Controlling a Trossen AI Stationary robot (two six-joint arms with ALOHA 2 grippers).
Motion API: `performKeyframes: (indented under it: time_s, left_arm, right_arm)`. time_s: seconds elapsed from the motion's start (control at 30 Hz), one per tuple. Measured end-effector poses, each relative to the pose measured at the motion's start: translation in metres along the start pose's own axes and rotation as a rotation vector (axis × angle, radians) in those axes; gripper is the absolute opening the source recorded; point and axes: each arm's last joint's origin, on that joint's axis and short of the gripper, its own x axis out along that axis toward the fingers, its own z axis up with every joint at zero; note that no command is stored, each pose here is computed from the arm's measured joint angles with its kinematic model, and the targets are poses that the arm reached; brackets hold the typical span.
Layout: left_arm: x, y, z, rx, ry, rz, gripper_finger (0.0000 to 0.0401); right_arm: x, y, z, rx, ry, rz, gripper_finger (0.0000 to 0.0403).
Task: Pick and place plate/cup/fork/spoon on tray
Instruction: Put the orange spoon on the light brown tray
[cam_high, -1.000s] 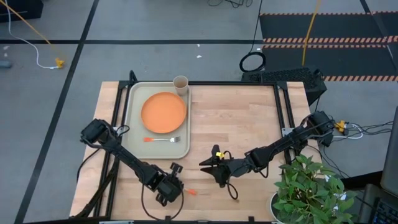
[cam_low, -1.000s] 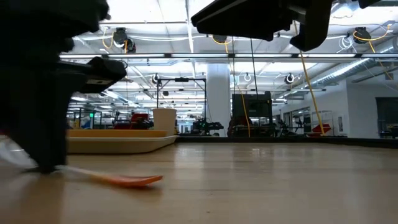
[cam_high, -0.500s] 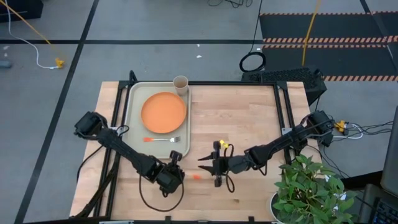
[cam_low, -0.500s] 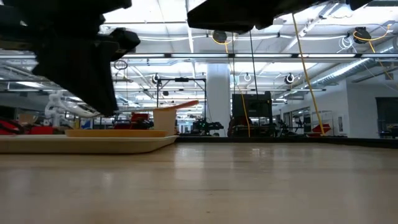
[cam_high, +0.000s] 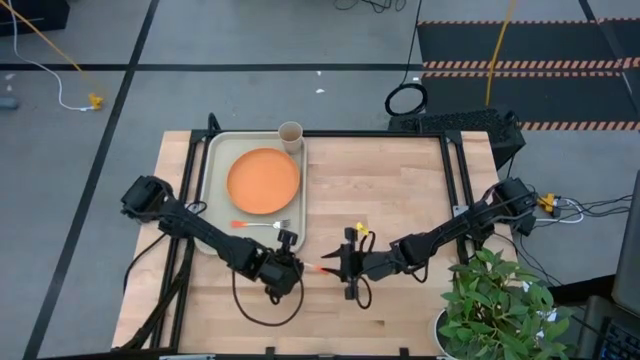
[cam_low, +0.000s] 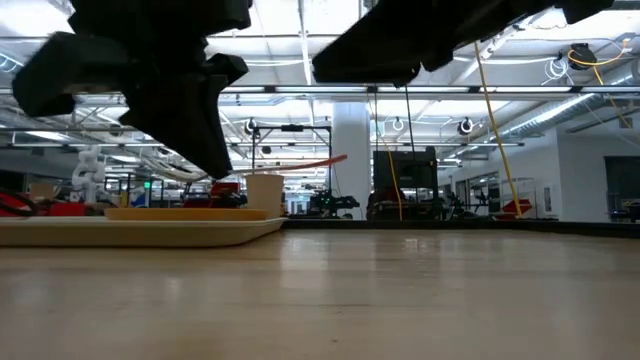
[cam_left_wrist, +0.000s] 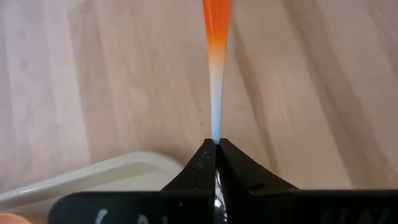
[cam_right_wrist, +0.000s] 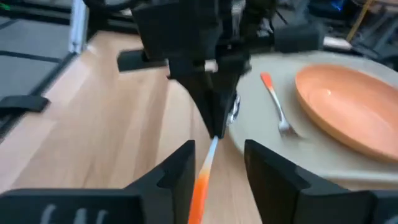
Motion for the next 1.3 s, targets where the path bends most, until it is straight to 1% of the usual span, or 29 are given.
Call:
performKeyframes:
  time_s: [0.07,0.17,0.27,0.4,0.53,0.67,0.8,1.0,1.13,1.3]
  left_arm:
    - [0.001,0.003,0.000,-0.004,0.003,0.007,0.0007]
    - [0.003,0.007,0.000,-0.012,0.008,0.027,0.0009]
    - [0.004,0.010,0.000,-0.020,0.011,0.033,0.0009]
    - [0.005,0.014,-0.001,-0.027,0.015,0.044,0.0009]
    - [0.007,0.017,-0.001,-0.038,0.019,0.051,0.0009]
    - [0.008,0.022,0.000,-0.054,0.013,0.057,0.0010]
    - [0.010,0.025,0.001,-0.068,0.007,0.063,0.0010]
    - [0.011,0.028,0.001,-0.070,0.008,0.066,0.0010]
    - [0.011,0.028,0.001,-0.060,0.007,0.066,0.0010]
    - [0.011,0.028,0.001,-0.063,0.000,0.067,0.0010]
  right_arm:
    - [0.001,-0.002,-0.004,0.014,0.033,-0.018,0.0149]
    - [0.001,-0.004,-0.007,0.081,0.063,-0.028,0.0176]
    - [0.002,-0.004,-0.008,0.131,0.078,-0.011,0.0199]
    - [0.003,-0.008,-0.011,0.169,0.109,-0.031,0.0217]
    - [0.005,-0.013,-0.016,0.200,0.151,-0.061,0.0225]
    - [0.013,-0.014,-0.025,0.144,0.167,-0.091,0.0226]
    - [0.019,-0.014,-0.031,0.126,0.164,-0.120,0.0226]
    - [0.021,-0.017,-0.032,0.094,0.173,-0.127,0.0225]
    - [0.020,-0.017,-0.033,0.063,0.189,-0.121,0.0209]
    - [0.020,-0.018,-0.035,0.056,0.206,-0.123,0.0182]
